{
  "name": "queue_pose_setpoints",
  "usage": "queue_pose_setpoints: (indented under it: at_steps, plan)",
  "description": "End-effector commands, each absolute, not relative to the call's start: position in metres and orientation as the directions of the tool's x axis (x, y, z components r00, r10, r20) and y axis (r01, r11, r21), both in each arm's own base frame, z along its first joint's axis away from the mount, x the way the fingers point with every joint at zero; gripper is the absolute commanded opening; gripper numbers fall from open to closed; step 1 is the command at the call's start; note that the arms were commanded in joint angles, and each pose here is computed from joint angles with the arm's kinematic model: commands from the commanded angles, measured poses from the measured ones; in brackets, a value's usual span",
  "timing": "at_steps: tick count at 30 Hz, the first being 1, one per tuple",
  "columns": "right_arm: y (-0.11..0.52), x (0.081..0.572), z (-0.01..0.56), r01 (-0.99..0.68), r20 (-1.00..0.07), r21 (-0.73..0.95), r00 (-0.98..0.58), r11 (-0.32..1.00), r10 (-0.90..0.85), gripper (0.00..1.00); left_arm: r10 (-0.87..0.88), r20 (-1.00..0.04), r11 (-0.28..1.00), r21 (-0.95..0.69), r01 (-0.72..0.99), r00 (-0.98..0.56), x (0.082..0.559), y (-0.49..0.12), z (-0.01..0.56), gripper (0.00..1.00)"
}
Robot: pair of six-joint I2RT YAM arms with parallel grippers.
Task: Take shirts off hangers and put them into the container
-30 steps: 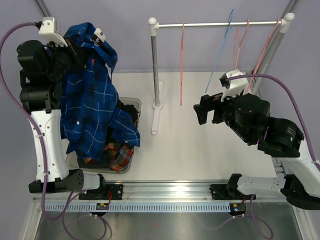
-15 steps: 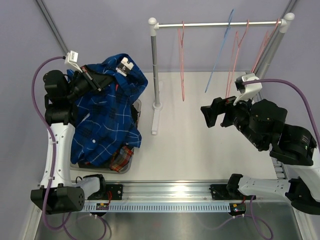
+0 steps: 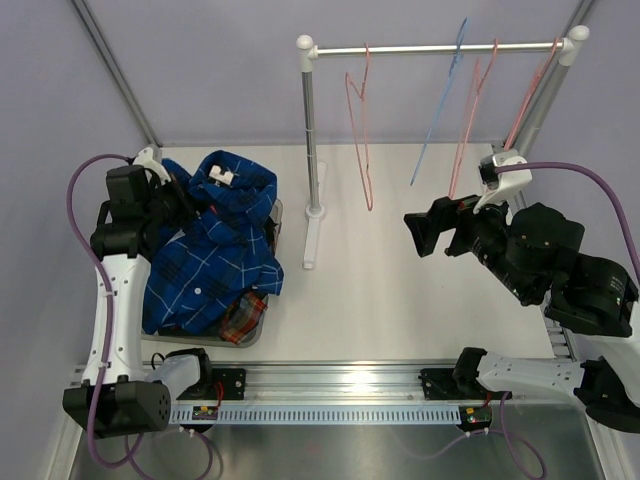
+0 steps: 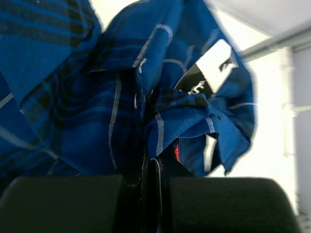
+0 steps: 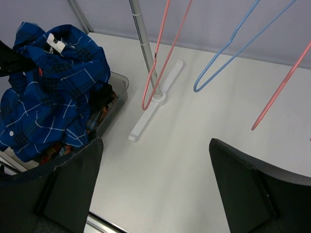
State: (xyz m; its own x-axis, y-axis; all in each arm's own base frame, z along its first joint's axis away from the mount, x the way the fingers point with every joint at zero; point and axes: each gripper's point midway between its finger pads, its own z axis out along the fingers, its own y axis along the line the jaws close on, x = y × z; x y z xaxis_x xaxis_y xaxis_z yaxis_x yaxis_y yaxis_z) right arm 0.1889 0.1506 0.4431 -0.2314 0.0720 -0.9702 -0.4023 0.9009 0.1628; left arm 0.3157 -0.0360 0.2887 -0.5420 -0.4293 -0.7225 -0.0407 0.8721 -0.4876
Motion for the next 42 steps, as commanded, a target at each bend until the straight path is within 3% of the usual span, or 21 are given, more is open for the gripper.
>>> queue_pose_setpoints:
  at_steps: [1, 8, 15, 24, 31, 37, 38, 39, 42]
  plan:
    - [0.162, 0.188, 0.449, -0.432, -0.968, 0.199, -0.227, 0.88, 0.107, 0.99, -0.38, -0.695, 0.924, -0.319, -0.211, -0.61, 0.301, 0.0, 0.243, 0.0]
    - [0.157, 0.186, 0.454, -0.43, -0.968, 0.215, -0.216, 0.877, 0.131, 0.99, -0.327, -0.57, 0.944, -0.166, -0.284, -0.753, 0.285, -0.004, 0.159, 0.0]
    - [0.156, 0.183, 0.452, -0.437, -0.963, 0.24, -0.219, 0.867, 0.156, 0.99, -0.181, -0.389, 0.983, -0.11, -0.149, -0.903, 0.282, -0.072, 0.093, 0.0]
    - [0.132, 0.172, 0.457, -0.419, -0.961, 0.257, -0.21, 0.871, 0.182, 0.99, -0.209, -0.132, 0.913, -0.381, -0.145, -0.969, 0.278, -0.137, 0.01, 0.02]
    - [0.125, 0.168, 0.455, -0.416, -0.959, 0.264, -0.212, 0.87, 0.189, 0.99, -0.264, -0.16, 0.904, -0.384, -0.187, -0.951, 0.278, -0.132, 0.011, 0.03]
    - [0.132, 0.169, 0.452, -0.426, -0.957, 0.264, -0.224, 0.865, 0.182, 0.99, -0.291, -0.248, 0.91, -0.369, -0.188, -0.924, 0.282, -0.124, 0.041, 0.23]
    - [0.132, 0.169, 0.452, -0.43, -0.957, 0.266, -0.224, 0.862, 0.184, 0.99, -0.297, -0.267, 0.919, -0.342, -0.197, -0.917, 0.284, -0.117, 0.042, 0.31]
    - [0.133, 0.169, 0.453, -0.432, -0.957, 0.267, -0.222, 0.861, 0.185, 0.99, -0.298, -0.281, 0.923, -0.328, -0.2, -0.912, 0.283, -0.113, 0.048, 0.51]
    - [0.132, 0.169, 0.451, -0.427, -0.958, 0.261, -0.223, 0.866, 0.179, 0.99, -0.326, -0.36, 0.935, -0.259, -0.242, -0.874, 0.286, -0.089, 0.069, 0.99]
